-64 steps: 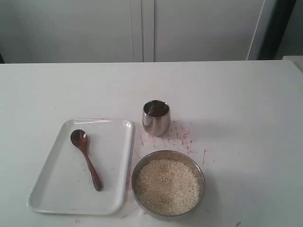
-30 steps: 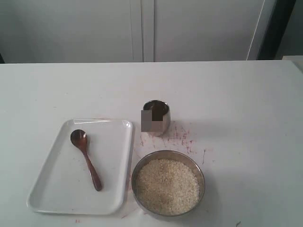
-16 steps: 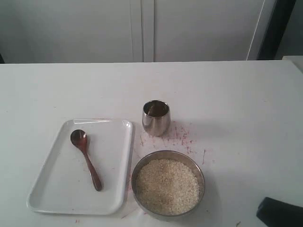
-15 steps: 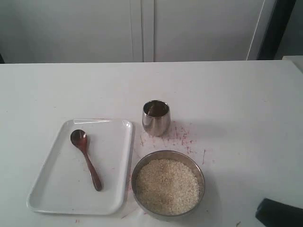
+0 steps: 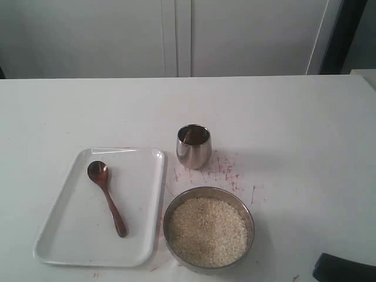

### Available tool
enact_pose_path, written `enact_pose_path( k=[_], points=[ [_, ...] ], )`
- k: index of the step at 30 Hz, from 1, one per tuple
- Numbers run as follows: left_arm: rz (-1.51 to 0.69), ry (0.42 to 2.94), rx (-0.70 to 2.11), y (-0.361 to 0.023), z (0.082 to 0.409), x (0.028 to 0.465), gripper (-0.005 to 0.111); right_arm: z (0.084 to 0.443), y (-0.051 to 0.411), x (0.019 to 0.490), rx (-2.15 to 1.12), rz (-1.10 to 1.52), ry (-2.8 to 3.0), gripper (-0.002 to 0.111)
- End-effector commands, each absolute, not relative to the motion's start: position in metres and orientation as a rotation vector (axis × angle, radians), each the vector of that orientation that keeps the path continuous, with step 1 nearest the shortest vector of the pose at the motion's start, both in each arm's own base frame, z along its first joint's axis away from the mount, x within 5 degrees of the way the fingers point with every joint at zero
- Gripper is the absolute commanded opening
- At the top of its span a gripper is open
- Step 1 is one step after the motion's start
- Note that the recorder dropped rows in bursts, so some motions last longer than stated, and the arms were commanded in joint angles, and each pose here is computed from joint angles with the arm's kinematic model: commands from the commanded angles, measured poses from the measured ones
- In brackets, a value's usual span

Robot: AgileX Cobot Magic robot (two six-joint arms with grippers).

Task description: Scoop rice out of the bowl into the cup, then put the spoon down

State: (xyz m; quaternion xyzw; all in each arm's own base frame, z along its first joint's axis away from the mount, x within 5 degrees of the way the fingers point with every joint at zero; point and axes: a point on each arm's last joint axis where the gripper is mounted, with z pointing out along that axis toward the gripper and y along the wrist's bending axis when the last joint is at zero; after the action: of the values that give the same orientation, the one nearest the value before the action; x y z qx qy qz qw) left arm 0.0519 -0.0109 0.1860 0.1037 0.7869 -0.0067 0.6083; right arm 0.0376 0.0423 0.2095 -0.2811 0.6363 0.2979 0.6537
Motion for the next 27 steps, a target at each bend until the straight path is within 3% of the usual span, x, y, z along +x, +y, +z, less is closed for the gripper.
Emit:
enact_pose_path(
  k=[1,27],
  points=[
    [-0.023,1.824,0.236,-0.0112,0.1842,0.0518,0.014,0.2077,0.0422,0.0374,-0.64,0.677,1.449,0.0],
    [-0.023,1.824,0.236,-0.0112,0.1842,0.0518,0.014,0.2077,0.0381,0.0417,-0.56,0.595,1.471,0.0]
  ],
)
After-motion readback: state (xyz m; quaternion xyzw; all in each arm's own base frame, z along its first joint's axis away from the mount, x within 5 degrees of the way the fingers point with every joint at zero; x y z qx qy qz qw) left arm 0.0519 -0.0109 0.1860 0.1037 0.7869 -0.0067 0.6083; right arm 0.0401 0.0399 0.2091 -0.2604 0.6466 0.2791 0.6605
